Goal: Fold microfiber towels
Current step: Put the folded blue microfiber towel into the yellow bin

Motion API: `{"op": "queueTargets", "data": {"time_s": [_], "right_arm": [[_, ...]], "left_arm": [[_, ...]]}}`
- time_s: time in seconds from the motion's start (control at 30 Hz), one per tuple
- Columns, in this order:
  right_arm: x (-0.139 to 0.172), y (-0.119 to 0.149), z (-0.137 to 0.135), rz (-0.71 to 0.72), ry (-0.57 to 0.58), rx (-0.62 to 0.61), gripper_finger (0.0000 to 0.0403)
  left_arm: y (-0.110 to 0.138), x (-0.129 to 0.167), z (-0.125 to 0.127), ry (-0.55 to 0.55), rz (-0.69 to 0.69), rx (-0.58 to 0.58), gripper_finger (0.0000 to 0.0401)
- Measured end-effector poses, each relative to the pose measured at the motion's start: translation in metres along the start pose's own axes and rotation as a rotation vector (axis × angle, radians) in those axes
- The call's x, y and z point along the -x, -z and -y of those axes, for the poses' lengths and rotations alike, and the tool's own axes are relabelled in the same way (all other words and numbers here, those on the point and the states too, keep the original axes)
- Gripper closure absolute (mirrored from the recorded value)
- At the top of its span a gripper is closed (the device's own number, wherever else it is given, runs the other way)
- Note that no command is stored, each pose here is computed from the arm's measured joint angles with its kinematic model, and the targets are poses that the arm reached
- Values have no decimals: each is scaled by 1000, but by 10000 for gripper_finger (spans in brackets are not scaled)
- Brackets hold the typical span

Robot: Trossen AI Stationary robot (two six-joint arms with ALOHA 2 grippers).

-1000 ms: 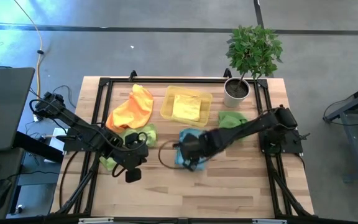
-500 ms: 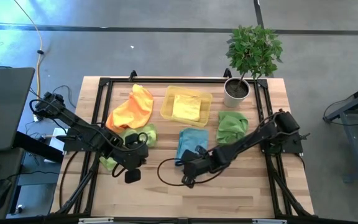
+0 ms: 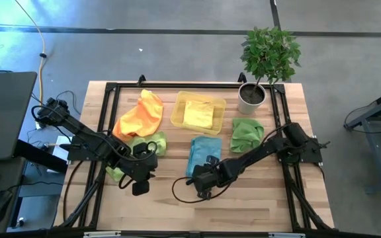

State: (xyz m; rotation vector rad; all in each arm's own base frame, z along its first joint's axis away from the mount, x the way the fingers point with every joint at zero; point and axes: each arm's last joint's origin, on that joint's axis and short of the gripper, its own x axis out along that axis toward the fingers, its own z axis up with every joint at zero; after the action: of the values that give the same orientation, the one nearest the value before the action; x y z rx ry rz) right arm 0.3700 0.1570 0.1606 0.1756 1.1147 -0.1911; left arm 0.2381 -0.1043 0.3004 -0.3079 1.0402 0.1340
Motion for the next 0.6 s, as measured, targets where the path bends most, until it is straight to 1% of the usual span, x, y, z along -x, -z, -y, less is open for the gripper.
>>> {"op": "queueTargets", "data": {"time_s": [0.2, 0.37, 0.47, 0.6], "right_arm": [[-20, 6, 5, -61, 47, 5, 222], [-29, 4, 10, -70, 68, -72, 226], [-38, 5, 13, -88, 85, -103, 252], [-47, 7, 15, -101, 105, -149, 316]], "left_arm": [[0, 0, 0, 1, 0, 0, 309], [0, 0, 0, 3, -1, 9, 309], [0, 0, 0, 3, -1, 26, 310], [0, 0, 0, 3, -1, 37, 309]]}}
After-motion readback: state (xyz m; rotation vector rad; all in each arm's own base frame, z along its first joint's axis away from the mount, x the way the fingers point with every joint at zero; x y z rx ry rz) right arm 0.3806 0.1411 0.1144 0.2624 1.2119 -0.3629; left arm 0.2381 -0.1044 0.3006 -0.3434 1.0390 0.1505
